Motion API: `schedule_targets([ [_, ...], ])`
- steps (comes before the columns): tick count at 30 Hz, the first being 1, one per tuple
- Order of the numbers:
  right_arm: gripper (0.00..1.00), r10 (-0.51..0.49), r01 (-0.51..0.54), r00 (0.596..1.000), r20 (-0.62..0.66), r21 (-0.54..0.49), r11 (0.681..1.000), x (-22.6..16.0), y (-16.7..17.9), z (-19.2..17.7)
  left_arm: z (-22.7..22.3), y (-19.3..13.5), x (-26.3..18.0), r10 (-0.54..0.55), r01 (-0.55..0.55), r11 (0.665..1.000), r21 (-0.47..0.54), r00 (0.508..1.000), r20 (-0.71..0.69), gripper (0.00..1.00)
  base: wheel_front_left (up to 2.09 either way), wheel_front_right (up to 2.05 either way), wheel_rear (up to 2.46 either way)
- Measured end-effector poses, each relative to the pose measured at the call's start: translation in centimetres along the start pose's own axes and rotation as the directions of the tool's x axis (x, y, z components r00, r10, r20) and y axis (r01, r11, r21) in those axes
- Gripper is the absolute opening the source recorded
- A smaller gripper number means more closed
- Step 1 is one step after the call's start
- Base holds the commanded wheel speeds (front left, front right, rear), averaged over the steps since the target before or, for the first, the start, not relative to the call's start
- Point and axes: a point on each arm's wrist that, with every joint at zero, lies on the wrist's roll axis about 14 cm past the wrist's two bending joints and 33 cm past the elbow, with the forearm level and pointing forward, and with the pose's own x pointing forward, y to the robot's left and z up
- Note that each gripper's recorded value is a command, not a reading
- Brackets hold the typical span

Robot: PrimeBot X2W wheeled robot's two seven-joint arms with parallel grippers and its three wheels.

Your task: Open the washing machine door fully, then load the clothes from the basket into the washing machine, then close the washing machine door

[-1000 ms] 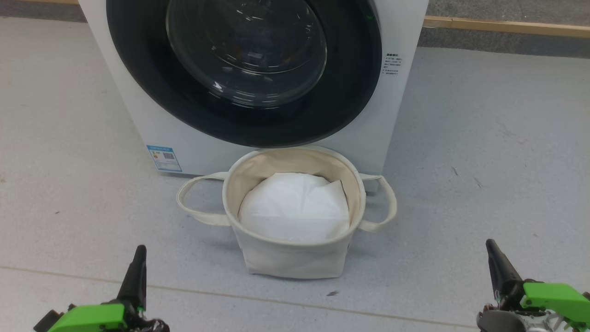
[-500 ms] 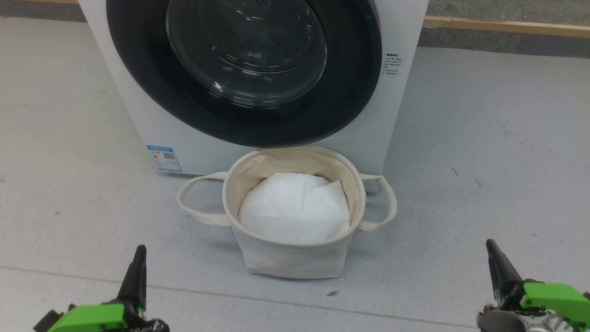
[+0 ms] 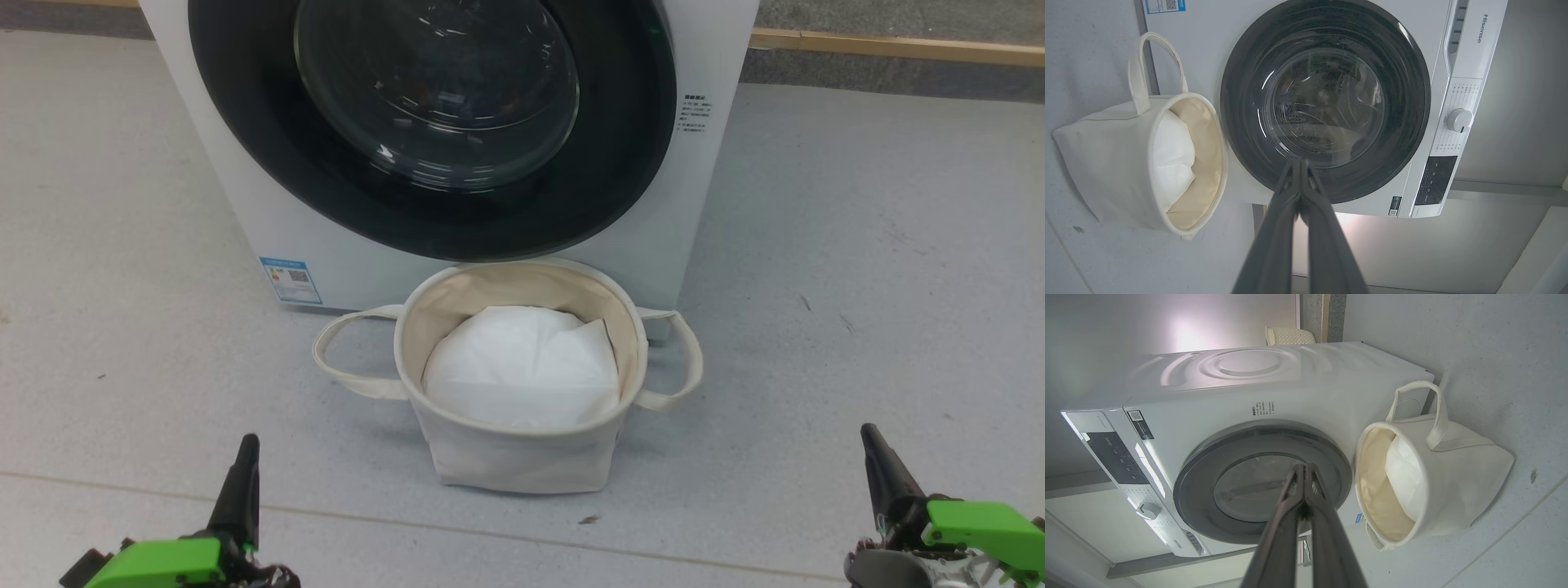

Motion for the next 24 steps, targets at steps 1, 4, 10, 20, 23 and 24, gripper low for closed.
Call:
schedule_targets([
  [1, 0.0, 0.0, 0.0, 1.0, 0.0, 0.0, 1.0, 0.0, 0.0, 0.0, 0.0, 0.0, 0.0, 0.0, 0.0, 1.0, 0.0, 1.0, 0.0, 0.0, 0.0, 0.0, 0.0],
  [4, 0.0, 0.0, 0.0, 1.0, 0.0, 0.0, 1.0, 0.0, 0.0, 0.0, 0.01, 0.0, 0.0, 0.0, 0.0, 1.0, 0.0, 1.0, 0.0, 0.0, 0.0, 0.0, 0.0],
  [10, 0.0, 0.0, 0.0, 1.0, -0.001, 0.0, 1.0, 0.0, 0.0, -0.01, 0.01, 0.0, 0.0, 0.0, 0.0, 1.0, 0.0, 1.0, 0.0, 0.0, 0.0, 0.0, 0.0],
  [20, 0.0, 0.0, 0.0, 1.0, -0.001, 0.0, 1.0, 0.0, 0.0, 0.0, 0.01, 0.0, 0.0, 0.0, 0.0, 1.0, 0.0, 1.0, 0.0, 0.0, 0.0, 0.0, 0.0],
  [23, 0.0, 0.0, 0.0, 1.0, -0.001, 0.0, 1.0, 0.0, 0.0, 0.0, 0.01, 0.0, 0.0, 0.0, 0.0, 1.0, 0.0, 1.0, 0.0, 0.0, 0.0, 0.0, 0.0],
  [24, 0.0, 0.0, 0.0, 1.0, -0.001, 0.0, 1.0, 0.0, 0.0, 0.0, 0.01, 0.0, 0.0, 0.0, 0.0, 1.0, 0.0, 1.0, 0.0, 0.0, 0.0, 0.0, 0.0],
])
